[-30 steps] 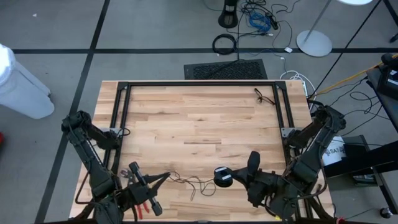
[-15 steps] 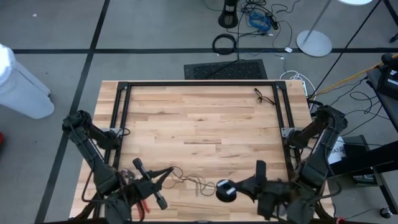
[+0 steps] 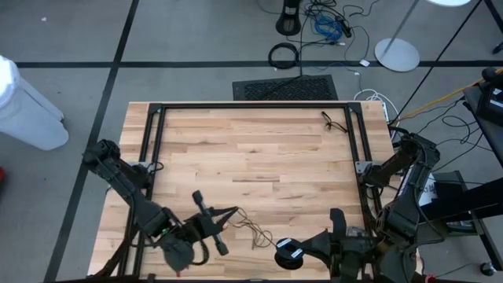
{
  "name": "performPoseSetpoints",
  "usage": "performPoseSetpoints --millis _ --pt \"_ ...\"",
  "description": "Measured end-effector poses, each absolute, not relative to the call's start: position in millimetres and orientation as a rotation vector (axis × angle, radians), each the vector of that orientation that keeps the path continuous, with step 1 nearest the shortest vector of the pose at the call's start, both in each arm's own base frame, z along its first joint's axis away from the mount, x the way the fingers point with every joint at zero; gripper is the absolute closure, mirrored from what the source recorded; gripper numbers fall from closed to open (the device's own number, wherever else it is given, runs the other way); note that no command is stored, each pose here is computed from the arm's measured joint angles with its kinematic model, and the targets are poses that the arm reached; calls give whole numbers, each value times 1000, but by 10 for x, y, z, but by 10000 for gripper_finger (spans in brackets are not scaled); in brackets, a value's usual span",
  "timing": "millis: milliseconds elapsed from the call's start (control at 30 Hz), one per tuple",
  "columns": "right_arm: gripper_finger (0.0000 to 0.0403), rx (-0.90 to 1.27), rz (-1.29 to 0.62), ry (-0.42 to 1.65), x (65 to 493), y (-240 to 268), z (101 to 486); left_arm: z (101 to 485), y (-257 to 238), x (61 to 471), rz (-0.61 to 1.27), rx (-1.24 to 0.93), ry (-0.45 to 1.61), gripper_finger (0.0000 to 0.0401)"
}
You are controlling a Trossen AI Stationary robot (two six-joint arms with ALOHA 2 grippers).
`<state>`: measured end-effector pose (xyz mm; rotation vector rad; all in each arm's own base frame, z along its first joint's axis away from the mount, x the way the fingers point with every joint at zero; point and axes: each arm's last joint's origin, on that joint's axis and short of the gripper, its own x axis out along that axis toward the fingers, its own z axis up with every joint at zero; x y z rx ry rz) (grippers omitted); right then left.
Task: Coil cords
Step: Coil the black wire onto the black spool
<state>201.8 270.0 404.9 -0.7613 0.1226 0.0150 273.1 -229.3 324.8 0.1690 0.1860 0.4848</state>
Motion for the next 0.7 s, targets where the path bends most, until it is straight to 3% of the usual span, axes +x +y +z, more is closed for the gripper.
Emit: performPoseSetpoints --millis 567,700 --pt "403 -723 -194 150 2048 2625 4081 3002 -2114 3201 286 77 280 389" --pt "403 -682 -237 156 2093 2581 4081 2970 -2121 3219 258 78 297 358"
